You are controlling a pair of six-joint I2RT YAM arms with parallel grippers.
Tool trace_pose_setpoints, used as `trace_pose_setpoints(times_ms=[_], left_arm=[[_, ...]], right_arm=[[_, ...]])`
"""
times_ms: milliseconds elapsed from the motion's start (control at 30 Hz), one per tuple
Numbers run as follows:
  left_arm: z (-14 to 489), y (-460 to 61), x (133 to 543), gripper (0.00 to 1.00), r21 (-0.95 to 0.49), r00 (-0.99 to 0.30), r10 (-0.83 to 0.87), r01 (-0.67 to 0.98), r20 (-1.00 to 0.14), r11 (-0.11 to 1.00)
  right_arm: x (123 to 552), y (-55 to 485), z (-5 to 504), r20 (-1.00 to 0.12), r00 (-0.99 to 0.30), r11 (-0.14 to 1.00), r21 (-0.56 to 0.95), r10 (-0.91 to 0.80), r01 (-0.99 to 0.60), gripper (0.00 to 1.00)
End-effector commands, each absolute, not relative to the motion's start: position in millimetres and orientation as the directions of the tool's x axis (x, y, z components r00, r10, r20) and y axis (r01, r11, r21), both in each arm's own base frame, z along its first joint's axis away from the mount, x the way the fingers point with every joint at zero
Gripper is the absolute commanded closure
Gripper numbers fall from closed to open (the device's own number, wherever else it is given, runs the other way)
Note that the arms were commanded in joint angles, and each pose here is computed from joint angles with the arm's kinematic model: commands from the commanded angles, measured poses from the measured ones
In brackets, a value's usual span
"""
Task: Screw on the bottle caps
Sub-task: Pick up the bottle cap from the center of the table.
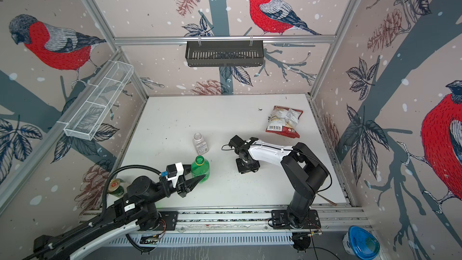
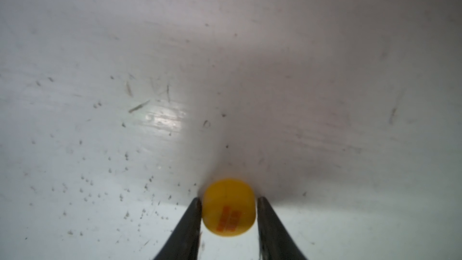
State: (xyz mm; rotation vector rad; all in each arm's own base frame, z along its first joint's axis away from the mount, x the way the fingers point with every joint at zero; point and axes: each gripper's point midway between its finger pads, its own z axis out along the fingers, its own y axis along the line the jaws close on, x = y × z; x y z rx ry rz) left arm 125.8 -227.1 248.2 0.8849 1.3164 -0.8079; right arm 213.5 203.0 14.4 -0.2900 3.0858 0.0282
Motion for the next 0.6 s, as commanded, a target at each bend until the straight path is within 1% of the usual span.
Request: trace_pose_setpoints(times_ms=[0,300,433,567], left_arm=[[256,-226,126,0.7,0.092,0.116,-0.025,0.885,-0.993,0.457],[255,-226,126,0.7,0.092,0.116,-0.023,0.883,-0.993,0.461],[254,-226,126,0.7,0.093,0.115,-0.019,0.884,-0.993,0.458],[252,-227,126,0.7,0.093,0.112,-0.016,0.885,-0.994,0.457]], right_arm=[[216,202,14,-0.058,-0.982,0.984,0.005,-0.177,-0.178,0.61],[217,202,24,-0.079,-0.979,0.982,-0.002,-0.188,-0.188,0.67],[217,205,43,-0.122,-0.971,0.978,0.005,-0.205,-0.207,0.68],[213,211,75,-0.182,-0.951,0.966,0.013,-0.25,-0.256,0.68]])
